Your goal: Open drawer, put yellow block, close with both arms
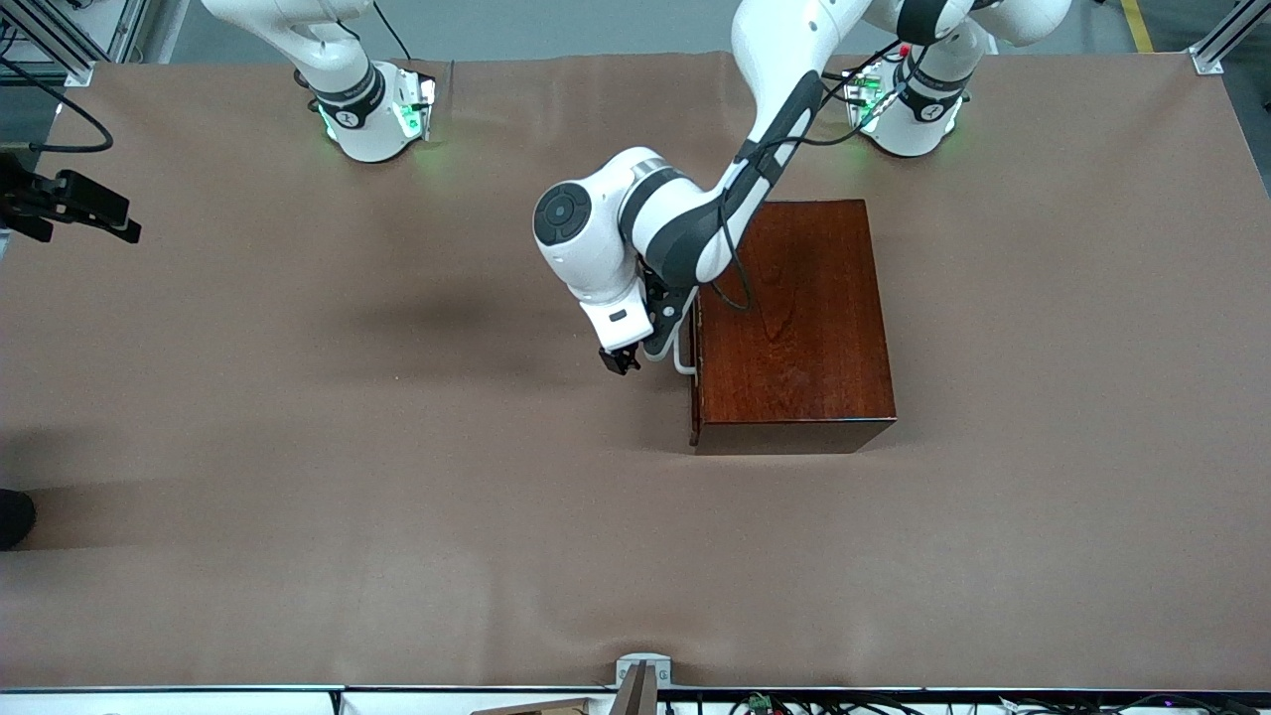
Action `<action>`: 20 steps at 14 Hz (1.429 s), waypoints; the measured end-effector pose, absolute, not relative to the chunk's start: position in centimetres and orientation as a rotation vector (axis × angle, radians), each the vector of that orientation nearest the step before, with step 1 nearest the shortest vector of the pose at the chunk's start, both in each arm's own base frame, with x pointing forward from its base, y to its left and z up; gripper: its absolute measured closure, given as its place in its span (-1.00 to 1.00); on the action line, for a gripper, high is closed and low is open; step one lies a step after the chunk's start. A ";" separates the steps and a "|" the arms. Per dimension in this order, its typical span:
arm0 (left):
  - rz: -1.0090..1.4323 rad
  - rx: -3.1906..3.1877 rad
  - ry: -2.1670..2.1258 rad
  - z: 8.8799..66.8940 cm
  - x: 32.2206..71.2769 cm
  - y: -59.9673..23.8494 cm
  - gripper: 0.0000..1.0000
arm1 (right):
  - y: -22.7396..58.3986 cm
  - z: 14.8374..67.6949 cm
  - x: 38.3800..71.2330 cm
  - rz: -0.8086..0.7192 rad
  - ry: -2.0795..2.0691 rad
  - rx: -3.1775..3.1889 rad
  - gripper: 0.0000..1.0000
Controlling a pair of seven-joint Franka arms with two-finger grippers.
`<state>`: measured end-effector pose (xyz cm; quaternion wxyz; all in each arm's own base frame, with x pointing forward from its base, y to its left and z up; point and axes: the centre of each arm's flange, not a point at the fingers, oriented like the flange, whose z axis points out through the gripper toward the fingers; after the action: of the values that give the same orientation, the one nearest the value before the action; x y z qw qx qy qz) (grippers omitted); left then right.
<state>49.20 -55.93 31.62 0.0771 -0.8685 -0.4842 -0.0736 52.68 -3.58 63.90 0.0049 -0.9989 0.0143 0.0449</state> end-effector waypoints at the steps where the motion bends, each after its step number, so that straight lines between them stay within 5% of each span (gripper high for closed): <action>1: -0.225 -2.668 -1.382 33.9 49.5 -55.7 -1.00 | -3.6 63.9 52.7 0.141 0.045 -3.128 -1.00; 7: -0.196 -2.948 -1.082 51.5 56.5 -43.1 -1.00 | -3.4 63.9 52.7 0.141 0.041 -3.128 -1.00; 20: -0.042 -3.055 -0.402 61.4 61.5 -16.2 -1.00 | -3.4 63.9 52.7 0.143 0.041 -3.128 -1.00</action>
<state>61.46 -16.20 61.37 0.0298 -0.9909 -0.1303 -0.0137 52.67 -3.44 63.89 0.0051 -0.9989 0.0131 0.0458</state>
